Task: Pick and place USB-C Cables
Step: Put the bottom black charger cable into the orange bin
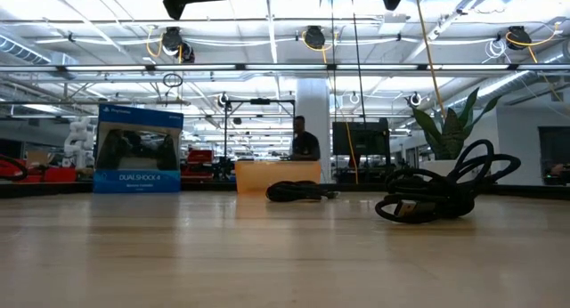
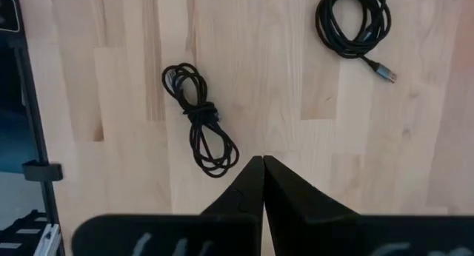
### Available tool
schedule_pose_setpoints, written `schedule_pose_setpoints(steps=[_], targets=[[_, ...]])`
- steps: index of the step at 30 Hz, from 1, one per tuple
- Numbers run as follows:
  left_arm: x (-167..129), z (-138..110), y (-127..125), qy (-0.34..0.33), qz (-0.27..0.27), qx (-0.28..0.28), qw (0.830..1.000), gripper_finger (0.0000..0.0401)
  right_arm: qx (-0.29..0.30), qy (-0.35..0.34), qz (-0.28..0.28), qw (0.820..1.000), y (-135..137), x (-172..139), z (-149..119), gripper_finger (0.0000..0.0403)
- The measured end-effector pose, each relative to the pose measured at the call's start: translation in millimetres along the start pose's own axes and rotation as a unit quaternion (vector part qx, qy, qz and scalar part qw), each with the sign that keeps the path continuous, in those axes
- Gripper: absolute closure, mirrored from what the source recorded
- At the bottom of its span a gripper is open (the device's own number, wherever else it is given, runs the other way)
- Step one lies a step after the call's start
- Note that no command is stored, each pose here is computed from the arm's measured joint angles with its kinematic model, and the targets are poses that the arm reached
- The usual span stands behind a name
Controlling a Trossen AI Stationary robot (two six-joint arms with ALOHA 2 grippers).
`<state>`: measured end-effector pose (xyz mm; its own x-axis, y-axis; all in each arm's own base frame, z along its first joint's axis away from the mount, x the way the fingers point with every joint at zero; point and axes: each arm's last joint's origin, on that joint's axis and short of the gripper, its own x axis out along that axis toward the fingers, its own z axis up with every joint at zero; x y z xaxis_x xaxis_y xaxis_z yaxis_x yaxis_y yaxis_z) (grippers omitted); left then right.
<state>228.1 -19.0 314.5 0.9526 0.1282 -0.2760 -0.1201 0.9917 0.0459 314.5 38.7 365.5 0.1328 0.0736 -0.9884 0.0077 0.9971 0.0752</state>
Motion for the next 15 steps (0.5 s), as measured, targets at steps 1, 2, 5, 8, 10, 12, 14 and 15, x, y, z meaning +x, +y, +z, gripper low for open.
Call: schedule_pose_setpoints(steps=[1,2,5,8,10,12,14,15], targets=[[0.0,0.0,0.0,0.0,0.0,0.0,1.0,0.0343,0.002,0.0,0.0,1.0,2.3,0.2,-0.2,0.0401],[0.0,0.0,0.0,0.0,0.0,0.0,1.0,0.0343,0.001,0.0,0.001,1.0,5.3,0.5,-0.6,0.0398],[0.0,0.0,0.0,0.0,0.0,0.0,1.0,0.0343,-0.008,0.002,0.003,1.0,17.5,1.1,-2.8,0.0379],[0.0,0.0,0.0,0.0,0.0,0.0,1.0,0.0343,-0.023,-0.002,0.006,1.0,30.2,8.0,-3.1,0.0352],[0.0,0.0,0.0,0.0,0.0,0.0,1.0,0.0343,-0.028,0.003,0.007,1.0,38.0,16.2,-4.0,0.0332],[0.0,0.0,0.0,0.0,0.0,0.0,1.0,0.0343,-0.031,0.017,0.006,0.999,44.9,25.8,-6.8,0.0313],[0.0,-0.1,0.0,0.0,0.0,0.0,1.0,0.0343,-0.032,0.032,0.005,0.999,49.1,37.8,-9.6,0.0294],[0.0,-0.1,0.0,0.0,0.0,0.0,1.0,0.0343,-0.032,0.039,0.004,0.999,50.8,44.4,-10.6,0.0285]])
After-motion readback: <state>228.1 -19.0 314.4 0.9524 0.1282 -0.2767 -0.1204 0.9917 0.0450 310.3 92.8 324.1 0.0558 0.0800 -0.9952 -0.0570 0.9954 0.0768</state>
